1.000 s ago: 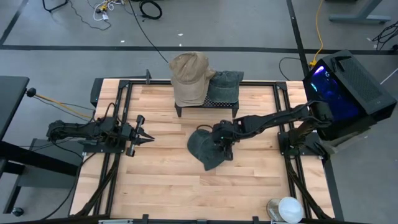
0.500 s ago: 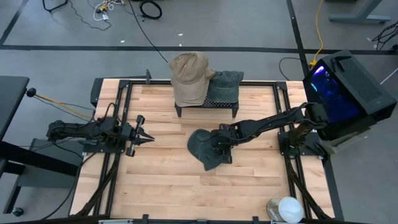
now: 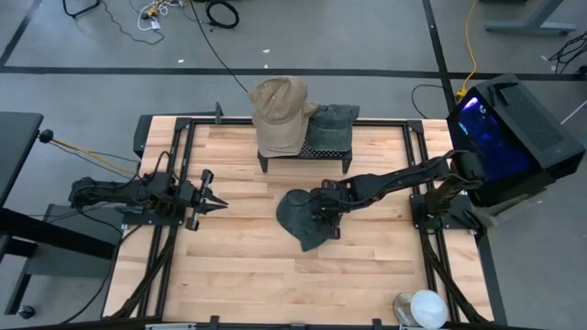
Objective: Pick & Place hat
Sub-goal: Stack the black cap on the other black cap on the shelf
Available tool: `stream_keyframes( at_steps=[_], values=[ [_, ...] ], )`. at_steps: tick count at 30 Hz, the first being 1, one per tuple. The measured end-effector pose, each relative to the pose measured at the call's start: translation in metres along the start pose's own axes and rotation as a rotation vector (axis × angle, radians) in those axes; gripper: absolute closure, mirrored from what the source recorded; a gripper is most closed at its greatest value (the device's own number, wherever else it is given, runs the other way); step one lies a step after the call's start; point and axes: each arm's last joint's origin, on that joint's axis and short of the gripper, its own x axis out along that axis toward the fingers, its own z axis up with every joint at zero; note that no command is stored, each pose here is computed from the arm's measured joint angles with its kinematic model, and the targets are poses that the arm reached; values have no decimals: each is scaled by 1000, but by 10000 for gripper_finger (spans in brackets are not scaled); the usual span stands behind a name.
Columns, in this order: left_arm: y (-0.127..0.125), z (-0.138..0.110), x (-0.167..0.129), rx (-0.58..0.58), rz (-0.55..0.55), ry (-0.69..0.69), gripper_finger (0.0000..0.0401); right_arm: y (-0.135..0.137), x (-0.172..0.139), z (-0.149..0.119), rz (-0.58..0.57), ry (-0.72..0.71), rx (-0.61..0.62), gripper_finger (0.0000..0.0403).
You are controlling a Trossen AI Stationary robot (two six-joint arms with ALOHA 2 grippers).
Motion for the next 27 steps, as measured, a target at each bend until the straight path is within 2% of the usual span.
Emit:
stream_keyframes(
  at_steps=[7,13,18,27],
  values=[
    [0,0,0,0,0,0,367,0,0,-1,5,9,-2,364],
    [0,0,0,0,0,0,367,0,0,-1,9,11,-4,392],
    [0,0,0,0,0,0,367,0,-2,-2,8,21,-20,398],
    [0,0,0,0,0,0,367,1,-35,-5,14,-40,-190,401]
  ],
)
